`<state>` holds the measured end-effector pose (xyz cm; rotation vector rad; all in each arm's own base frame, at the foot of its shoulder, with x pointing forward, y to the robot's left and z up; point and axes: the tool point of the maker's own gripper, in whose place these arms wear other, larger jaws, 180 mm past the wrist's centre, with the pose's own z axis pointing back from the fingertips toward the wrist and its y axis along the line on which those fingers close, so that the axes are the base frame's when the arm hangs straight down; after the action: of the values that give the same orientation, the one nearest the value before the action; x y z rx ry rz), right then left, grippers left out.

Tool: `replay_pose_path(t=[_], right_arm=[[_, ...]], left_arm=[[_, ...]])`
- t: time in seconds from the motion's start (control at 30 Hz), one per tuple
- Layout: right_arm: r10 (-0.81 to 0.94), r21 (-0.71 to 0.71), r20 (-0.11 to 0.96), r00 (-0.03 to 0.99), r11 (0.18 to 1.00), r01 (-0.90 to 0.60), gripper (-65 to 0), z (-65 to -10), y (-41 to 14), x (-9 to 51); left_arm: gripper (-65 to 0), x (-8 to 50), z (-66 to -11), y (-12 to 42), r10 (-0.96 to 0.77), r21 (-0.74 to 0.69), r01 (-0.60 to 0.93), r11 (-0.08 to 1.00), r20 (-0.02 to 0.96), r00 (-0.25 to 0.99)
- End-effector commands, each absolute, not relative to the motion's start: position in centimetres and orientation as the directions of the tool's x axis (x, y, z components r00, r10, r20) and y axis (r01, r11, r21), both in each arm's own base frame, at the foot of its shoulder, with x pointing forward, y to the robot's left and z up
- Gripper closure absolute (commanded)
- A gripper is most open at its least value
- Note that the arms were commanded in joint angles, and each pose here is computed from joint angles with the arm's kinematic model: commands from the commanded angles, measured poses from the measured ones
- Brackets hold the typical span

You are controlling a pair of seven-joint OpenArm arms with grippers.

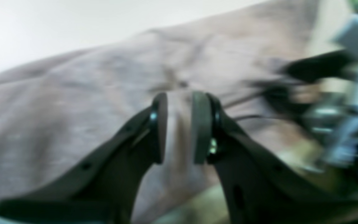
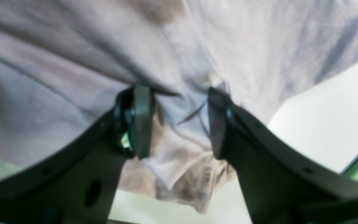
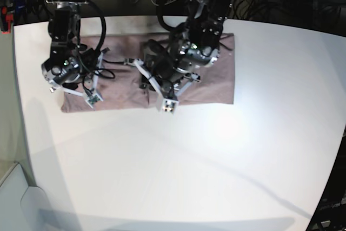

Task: Layout the t-shirt on the table in an organized manner, then fold the t-shirt properly
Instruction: 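Fold the strip's end with the left gripper toward the right gripper, then release the folded end and raise the left gripper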

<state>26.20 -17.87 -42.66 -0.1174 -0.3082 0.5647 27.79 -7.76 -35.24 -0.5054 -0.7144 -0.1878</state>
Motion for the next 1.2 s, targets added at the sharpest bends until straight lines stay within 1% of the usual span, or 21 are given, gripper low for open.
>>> replay_pose_path(t=[0.0,0.07,0.17,0.23,0.3,0.37,0.47,0.53,0.6,0.67,0.77,0.9,0.97,1.07,1.17], right_arm=[[0.543,-0.184,0.255,0.8,0.84,-0.511,-30.2,-42.7,-17.6,26.2],[0.543,-0.188,0.263,0.798,0.84,-0.509,-30.2,-42.4,-17.6,26.6],[0.543,-0.19,0.264,0.798,0.84,-0.509,-30.5,-42.4,-17.6,26.7],[0.543,-0.198,0.271,0.795,0.839,-0.506,-30.6,-42.0,-17.7,27.1],[0.543,-0.205,0.277,0.793,0.839,-0.503,-30.9,-41.6,-17.7,27.6],[0.544,-0.212,0.282,0.79,0.839,-0.501,-33.5,-41.4,-17.8,27.9],[0.55,-0.266,0.31,0.776,0.833,-0.485,-42.3,-39.6,-18.9,28.6],[0.555,-0.304,0.323,0.766,0.828,-0.471,-46.7,-38.0,-19.3,29.0],[0.558,-0.336,0.326,0.763,0.823,-0.458,-48.9,-36.7,-19.7,29.2],[0.561,-0.366,0.339,0.755,0.818,-0.444,-49.3,-35.3,-19.8,29.3],[0.565,-0.383,0.357,0.744,0.815,-0.434,-49.5,-34.5,-19.9,29.6],[0.519,-0.381,0.368,0.772,0.841,-0.384,-49.7,-34.3,-21.4,29.4],[0.484,-0.379,0.403,0.777,0.861,-0.34,-49.7,-33.6,-22.2,30.1],[0.388,-0.323,0.406,0.827,0.908,-0.268,-49.7,-34.8,-23.8,30.5],[0.289,-0.242,0.372,0.882,0.948,-0.208,-49.7,-37.1,-25.4,30.5]], left_arm=[[-13.9,28.9,-32.7,-8.2,0.052,-0.397,0.346,0.85,0.716,0.696],[-13.9,29.0,-31.6,-8.1,0.065,-0.401,0.352,0.846,0.733,0.677],[-13.5,29.3,-31.2,-7.1,0.056,-0.364,0.345,0.865,0.753,0.655],[-12.6,29.1,-32.6,-4.5,0.053,-0.334,0.299,0.894,0.741,0.669],[-8.4,29.2,-34.0,-1.2,0.068,-0.305,0.233,0.924,0.726,0.684],[-4.6,29.4,-35.1,2.6,0.091,-0.269,0.153,0.951,0.715,0.693],[-4.3,29.0,-36.2,8.0,0.131,-0.23,0.049,0.972,0.702,0.701],[-4.3,28.7,-36.2,10.9,0.184,-0.248,-0.008,0.969,0.693,0.697],[-4.3,28.7,-35.8,12.8,0.241,-0.291,-0.044,0.956,0.687,0.685],[-4.3,28.8,-35.0,14.6,0.301,-0.343,-0.072,0.937,0.682,0.667],[-4.3,29.0,-34.1,16.7,0.359,-0.384,-0.106,0.917,0.68,0.639],[-4.3,28.8,-34.8,19.1,0.372,-0.354,-0.161,0.921,0.679,0.633],[-4.3,28.7,-35.6,19.3,0.379,-0.354,-0.175,0.919,0.663,0.645],[-4.3,28.6,-36.8,19.4,0.394,-0.361,-0.194,0.912,0.639,0.661],[-4.3,28.8,-36.9,19.3,0.396,-0.364,-0.195,0.911,0.637,0.661]])
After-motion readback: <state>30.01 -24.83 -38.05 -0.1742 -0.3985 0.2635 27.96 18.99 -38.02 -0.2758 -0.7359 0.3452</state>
